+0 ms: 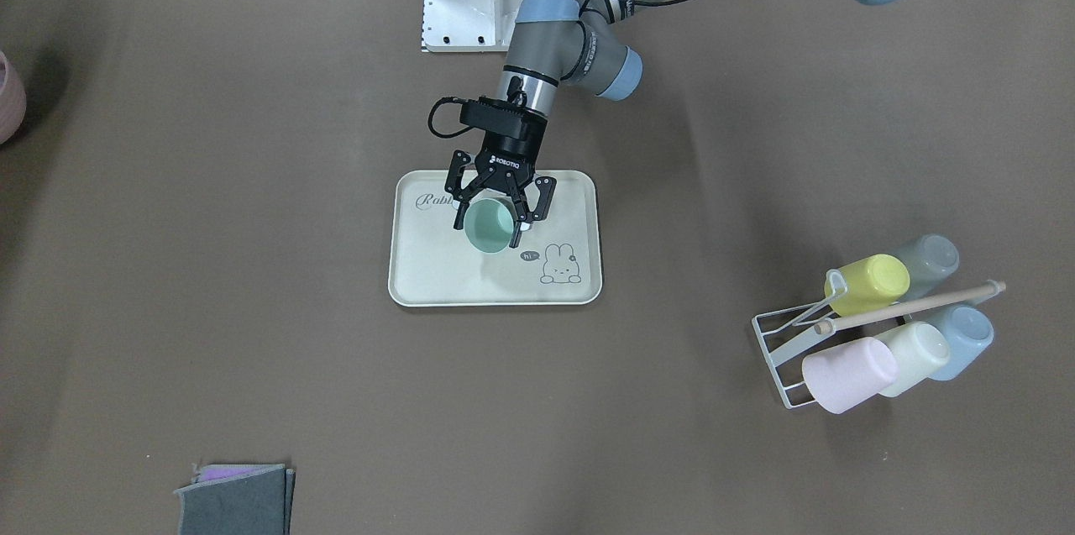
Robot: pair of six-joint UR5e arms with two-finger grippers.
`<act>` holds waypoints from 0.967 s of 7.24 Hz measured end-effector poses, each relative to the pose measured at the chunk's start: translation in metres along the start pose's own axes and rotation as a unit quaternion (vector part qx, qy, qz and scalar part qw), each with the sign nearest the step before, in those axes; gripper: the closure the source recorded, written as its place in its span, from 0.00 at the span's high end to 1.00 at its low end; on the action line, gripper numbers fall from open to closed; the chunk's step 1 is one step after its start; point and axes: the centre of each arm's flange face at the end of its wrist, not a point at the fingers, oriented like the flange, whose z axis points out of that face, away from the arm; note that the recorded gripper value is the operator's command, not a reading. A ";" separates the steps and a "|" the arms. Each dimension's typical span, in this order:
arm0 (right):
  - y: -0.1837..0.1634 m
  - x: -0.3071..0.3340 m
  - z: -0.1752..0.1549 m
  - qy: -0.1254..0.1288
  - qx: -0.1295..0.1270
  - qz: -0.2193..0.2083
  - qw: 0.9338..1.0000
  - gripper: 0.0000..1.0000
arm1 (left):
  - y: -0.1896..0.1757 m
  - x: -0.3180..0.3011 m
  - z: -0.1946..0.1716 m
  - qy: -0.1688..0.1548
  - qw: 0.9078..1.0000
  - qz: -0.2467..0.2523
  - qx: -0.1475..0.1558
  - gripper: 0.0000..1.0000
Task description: Pick up and place green cup on tray
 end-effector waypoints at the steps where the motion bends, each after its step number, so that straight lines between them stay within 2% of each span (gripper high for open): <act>1: 0.001 0.000 0.000 0.000 0.000 0.000 1.000 1.00 | 0.000 0.000 0.000 0.001 1.000 0.001 -0.001 0.86; 4: 0.001 0.003 0.004 -0.002 -0.004 0.005 1.000 1.00 | -0.001 0.000 -0.001 0.003 1.000 -0.001 0.000 0.87; 7: -0.001 0.002 0.009 -0.001 -0.010 0.004 1.000 1.00 | 0.007 -0.013 -0.007 0.023 0.999 -0.026 0.020 0.87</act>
